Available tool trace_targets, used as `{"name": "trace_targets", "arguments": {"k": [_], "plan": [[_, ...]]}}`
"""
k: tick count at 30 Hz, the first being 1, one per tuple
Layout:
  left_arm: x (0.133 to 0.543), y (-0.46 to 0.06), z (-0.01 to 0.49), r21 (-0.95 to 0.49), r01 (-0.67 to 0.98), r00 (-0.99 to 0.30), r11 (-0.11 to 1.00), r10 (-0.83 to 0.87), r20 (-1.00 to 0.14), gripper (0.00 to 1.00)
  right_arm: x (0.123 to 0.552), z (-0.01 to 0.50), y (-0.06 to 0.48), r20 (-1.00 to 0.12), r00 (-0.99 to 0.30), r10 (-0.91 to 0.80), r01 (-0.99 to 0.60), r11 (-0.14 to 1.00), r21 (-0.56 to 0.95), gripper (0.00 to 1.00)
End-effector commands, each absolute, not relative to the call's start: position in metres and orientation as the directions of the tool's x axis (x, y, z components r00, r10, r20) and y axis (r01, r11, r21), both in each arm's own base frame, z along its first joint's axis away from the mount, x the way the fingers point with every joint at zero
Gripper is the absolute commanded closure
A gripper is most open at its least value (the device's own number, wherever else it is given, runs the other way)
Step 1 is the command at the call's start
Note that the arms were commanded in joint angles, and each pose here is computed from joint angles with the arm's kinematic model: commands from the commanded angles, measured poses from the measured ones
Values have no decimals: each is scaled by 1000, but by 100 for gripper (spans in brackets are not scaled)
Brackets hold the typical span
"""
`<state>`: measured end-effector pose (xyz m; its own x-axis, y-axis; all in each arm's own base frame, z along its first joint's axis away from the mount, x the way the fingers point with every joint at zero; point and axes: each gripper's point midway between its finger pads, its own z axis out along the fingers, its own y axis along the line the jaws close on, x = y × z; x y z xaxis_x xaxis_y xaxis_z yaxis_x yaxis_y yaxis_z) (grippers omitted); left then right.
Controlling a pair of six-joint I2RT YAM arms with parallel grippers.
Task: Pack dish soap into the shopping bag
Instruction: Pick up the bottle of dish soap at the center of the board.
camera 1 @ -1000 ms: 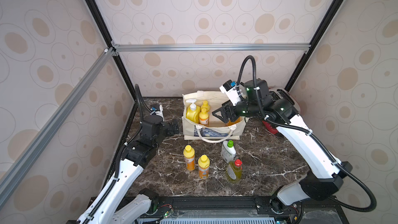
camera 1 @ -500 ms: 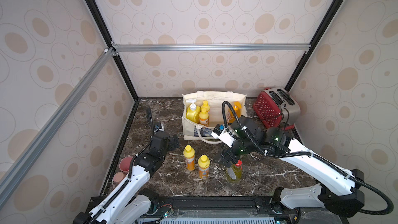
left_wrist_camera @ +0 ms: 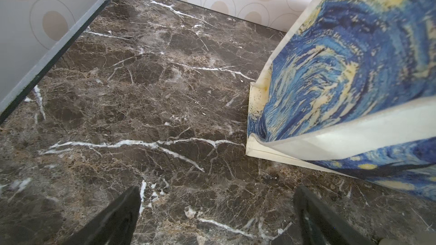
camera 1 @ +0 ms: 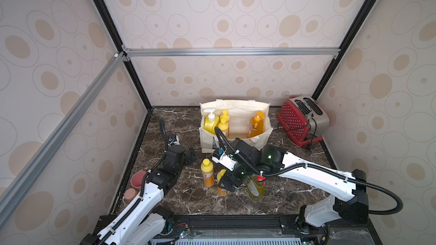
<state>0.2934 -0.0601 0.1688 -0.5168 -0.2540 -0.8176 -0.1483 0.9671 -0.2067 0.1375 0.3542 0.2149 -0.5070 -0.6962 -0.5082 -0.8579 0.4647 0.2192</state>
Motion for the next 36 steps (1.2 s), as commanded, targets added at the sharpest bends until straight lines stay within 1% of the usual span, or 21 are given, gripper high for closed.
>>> {"name": "trace_targets", "arguments": {"k": [1,4,10,14,19,24,29,36], "plan": [[298,-62,179,-227,-143,-492,963,-268,-828,1,137,201,356,-478,-509,-716,-855,486,183,12],[298,-63,180,-228,-139,-492,964,-267,-829,1,138,195,359,-468,-506,-725,-856,490,166,17],[298,-64,180,-227,-130,-496,965,-262,-828,1,141,196,359,-465,-480,-744,-867,484,120,34],[297,-63,180,-227,-131,-494,965,-262,-829,1,144,211,360,-493,-461,-738,-873,478,101,43],[296,-63,179,-226,-130,-497,965,-261,-828,1,143,238,358,-545,-441,-713,-878,467,99,50],[297,-64,177,-223,-130,-502,966,-258,-826,0,142,274,350,-600,-411,-687,-886,456,85,55],[299,-65,177,-219,-129,-508,967,-254,-823,1,143,324,338,-673,-365,-643,-892,448,56,58],[301,-66,175,-215,-133,-515,968,-252,-819,1,153,394,319,-782,-335,-525,-889,450,79,59]]}}
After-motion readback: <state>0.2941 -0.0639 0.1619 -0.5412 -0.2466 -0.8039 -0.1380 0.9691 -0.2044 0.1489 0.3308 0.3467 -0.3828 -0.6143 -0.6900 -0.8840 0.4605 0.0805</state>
